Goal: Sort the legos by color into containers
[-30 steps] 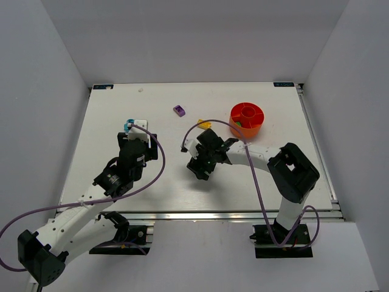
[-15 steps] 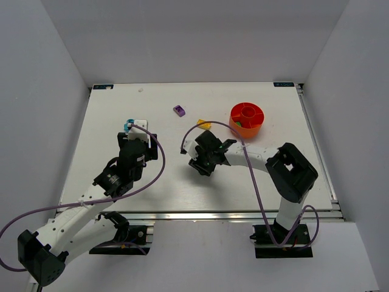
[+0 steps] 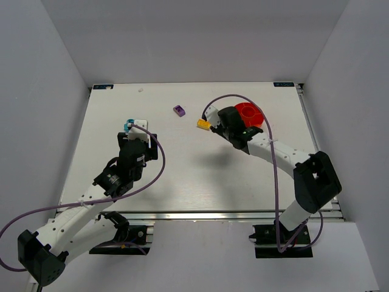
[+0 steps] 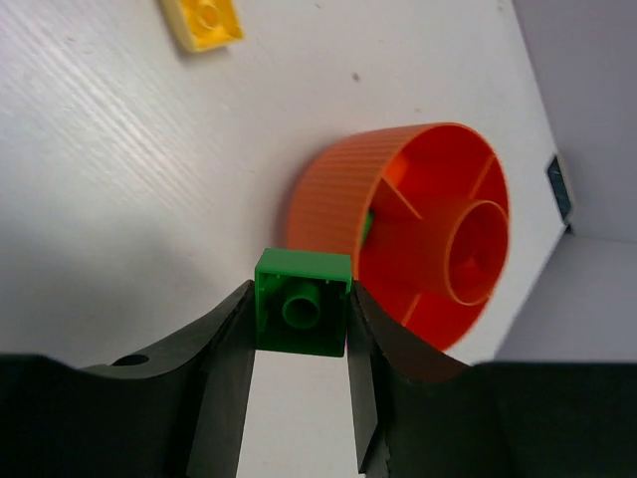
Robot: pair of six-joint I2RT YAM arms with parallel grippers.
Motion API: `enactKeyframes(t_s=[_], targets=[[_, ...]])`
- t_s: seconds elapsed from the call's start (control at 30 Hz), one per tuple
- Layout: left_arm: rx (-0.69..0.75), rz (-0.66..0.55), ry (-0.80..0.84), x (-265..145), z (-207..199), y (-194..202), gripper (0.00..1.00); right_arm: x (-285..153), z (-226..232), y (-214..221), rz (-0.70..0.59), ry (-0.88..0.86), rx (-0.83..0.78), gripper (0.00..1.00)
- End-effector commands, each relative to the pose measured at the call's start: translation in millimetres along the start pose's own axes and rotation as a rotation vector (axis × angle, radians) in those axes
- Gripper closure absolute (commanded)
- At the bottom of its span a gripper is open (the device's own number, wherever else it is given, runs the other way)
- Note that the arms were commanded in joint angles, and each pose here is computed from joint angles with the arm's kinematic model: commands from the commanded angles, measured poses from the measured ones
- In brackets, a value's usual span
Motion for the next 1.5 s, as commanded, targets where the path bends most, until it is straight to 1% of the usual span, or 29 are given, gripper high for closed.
enactKeyframes(t_s=[0.0, 0.13, 0.27, 0.43, 0.57, 0.63, 0.73, 1.07, 1.33, 1.4, 1.47], targets=[[-0.014, -0.021, 0.009, -2.2, 0.2, -8.8, 0.14, 0.7, -38.7, -13.9, 0.05, 0.188, -0.079, 1.0], [-0.013, -0.02, 0.009, -1.9, 0.1, -8.5, 0.14, 2.9, -54.8, -14.0, 0.1, 0.272, -0.119, 1.0], [-0.015, -0.022, 0.014, -2.0, -0.5, -8.7, 0.14, 2.1, -72.2, -15.0, 0.121, 0.35, -0.152, 1.0], [-0.017, -0.025, 0.02, -2.4, -1.3, -9.8, 0.14, 5.9, -76.6, -10.8, 0.157, 0.341, -0.24, 1.0], [-0.016, -0.022, 0.025, -2.2, -2.0, -9.1, 0.14, 9.4, -78.8, -8.6, 0.191, 0.326, -0.355, 1.0], [-0.015, -0.02, 0.024, -2.2, -1.9, -8.8, 0.14, 12.7, -79.0, -6.7, 0.203, 0.316, -0.375, 1.0], [-0.017, -0.024, 0.026, -2.4, -2.1, -9.7, 0.14, 15.9, -74.9, -8.0, 0.205, 0.291, -0.387, 1.0], [-0.019, -0.023, 0.03, -2.7, -2.4, -9.6, 0.14, 29.8, -72.4, -2.8, 0.236, 0.295, -0.385, 1.0], [-0.02, -0.024, 0.033, -3.2, -2.5, -9.5, 0.14, 37.0, -72.1, 1.5, 0.255, 0.301, -0.387, 0.94], [-0.021, -0.027, 0.035, -3.5, -2.6, -10.4, 0.14, 37.5, -73.5, 1.8, 0.255, 0.303, -0.386, 0.89], [-0.019, -0.025, 0.034, -3.3, -2.7, -10.1, 0.14, 38.4, -73.8, 4.0, 0.263, 0.303, -0.387, 0.87]])
Point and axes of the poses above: each gripper's point midway between its finger pads, its own x axis out along the fingers, its own z axis along the line the jaws close on, y = z × x, the point moved 4 cm from there along -x, back along the fingers
